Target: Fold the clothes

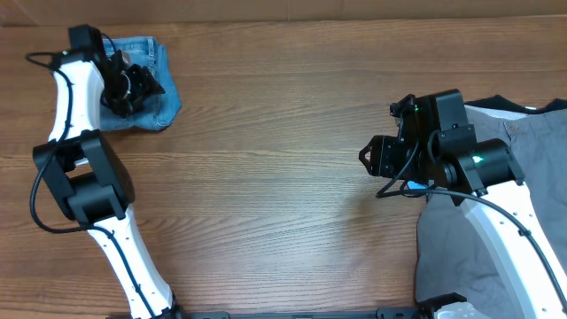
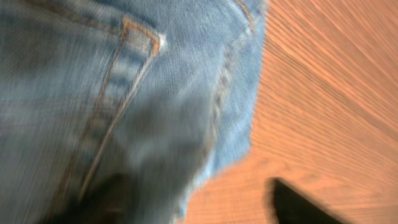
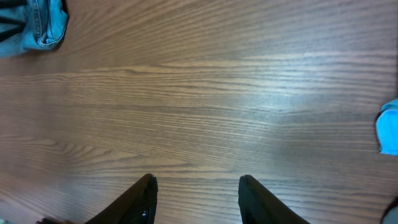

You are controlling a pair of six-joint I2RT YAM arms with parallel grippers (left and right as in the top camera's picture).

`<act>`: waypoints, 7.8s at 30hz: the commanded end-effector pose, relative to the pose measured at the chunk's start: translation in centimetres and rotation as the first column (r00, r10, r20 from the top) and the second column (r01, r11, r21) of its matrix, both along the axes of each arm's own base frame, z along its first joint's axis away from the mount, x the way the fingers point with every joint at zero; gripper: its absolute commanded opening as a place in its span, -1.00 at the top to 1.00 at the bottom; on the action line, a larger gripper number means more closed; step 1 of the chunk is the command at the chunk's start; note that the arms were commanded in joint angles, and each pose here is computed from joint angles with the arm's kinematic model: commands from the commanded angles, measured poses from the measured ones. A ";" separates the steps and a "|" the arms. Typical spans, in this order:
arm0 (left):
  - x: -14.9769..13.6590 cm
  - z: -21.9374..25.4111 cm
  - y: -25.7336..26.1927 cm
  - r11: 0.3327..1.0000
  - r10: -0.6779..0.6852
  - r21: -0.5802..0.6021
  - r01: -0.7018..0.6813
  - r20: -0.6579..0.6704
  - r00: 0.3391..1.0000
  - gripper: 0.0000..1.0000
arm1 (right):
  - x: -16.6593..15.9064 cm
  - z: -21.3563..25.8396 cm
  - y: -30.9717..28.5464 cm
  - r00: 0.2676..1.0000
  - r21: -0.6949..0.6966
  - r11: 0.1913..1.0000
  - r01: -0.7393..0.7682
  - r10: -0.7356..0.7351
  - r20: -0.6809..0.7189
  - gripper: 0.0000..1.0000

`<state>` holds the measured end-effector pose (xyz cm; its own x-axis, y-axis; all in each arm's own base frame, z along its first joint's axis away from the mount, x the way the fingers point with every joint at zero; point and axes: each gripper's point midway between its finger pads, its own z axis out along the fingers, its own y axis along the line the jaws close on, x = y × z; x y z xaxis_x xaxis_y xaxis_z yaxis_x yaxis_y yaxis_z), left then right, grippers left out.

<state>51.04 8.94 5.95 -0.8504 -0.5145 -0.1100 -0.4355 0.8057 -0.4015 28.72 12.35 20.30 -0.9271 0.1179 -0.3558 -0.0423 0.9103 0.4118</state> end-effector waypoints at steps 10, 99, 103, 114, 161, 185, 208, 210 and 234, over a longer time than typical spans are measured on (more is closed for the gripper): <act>-8.9 27.6 -0.9 0.917 -0.237 0.386 0.104 0.314 0.920 -1.00 | -1.2 15.4 -1.4 0.883 0.027 1.000 -0.009 -0.005 0.469 0.01; -26.2 39.8 -10.0 0.858 -0.381 0.506 0.090 0.507 0.773 -1.00 | -5.5 -3.2 -5.3 0.437 -0.064 0.996 0.064 0.029 0.899 -1.00; -26.2 39.8 -10.0 0.858 -0.381 0.507 0.090 0.508 0.773 -1.00 | -5.4 -3.2 -5.3 0.437 -0.064 0.996 0.064 0.029 0.899 -1.00; -26.1 39.7 -10.0 0.858 -0.381 0.506 0.091 0.505 0.775 -1.00 | -5.4 -3.2 -5.3 0.437 -0.064 0.996 0.064 0.029 0.899 -1.00; -26.7 13.5 -9.3 0.901 -0.245 0.320 -0.292 0.933 0.265 -1.00 | -5.4 -3.2 -5.3 0.437 -0.064 0.996 0.064 0.029 0.899 -1.00; -26.4 9.6 -9.3 0.900 -0.248 0.352 -0.256 0.898 0.363 -1.00 | -5.4 -3.2 -5.3 0.437 -0.064 0.996 0.064 0.029 0.899 -1.00; -26.4 9.6 -9.3 0.900 -0.248 0.352 -0.256 0.898 0.363 -1.00 | -5.4 -3.2 -5.3 0.437 -0.064 0.996 0.064 0.029 0.899 -1.00; -26.4 9.6 -9.3 0.900 -0.248 0.352 -0.256 0.898 0.363 -1.00 | -5.4 -3.2 -5.3 0.437 -0.064 0.996 0.064 0.029 0.899 -1.00; -26.4 9.6 -9.3 0.900 -0.248 0.352 -0.256 0.898 0.363 -1.00 | -5.4 -3.2 -5.3 0.437 -0.064 0.996 0.064 0.029 0.899 -1.00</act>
<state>24.65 -0.38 15.55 -0.0845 -0.2051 -0.9751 -0.0010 0.9786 -0.2057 23.31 7.11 16.78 -0.0925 0.0525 -0.9943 -0.3279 0.9413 0.0802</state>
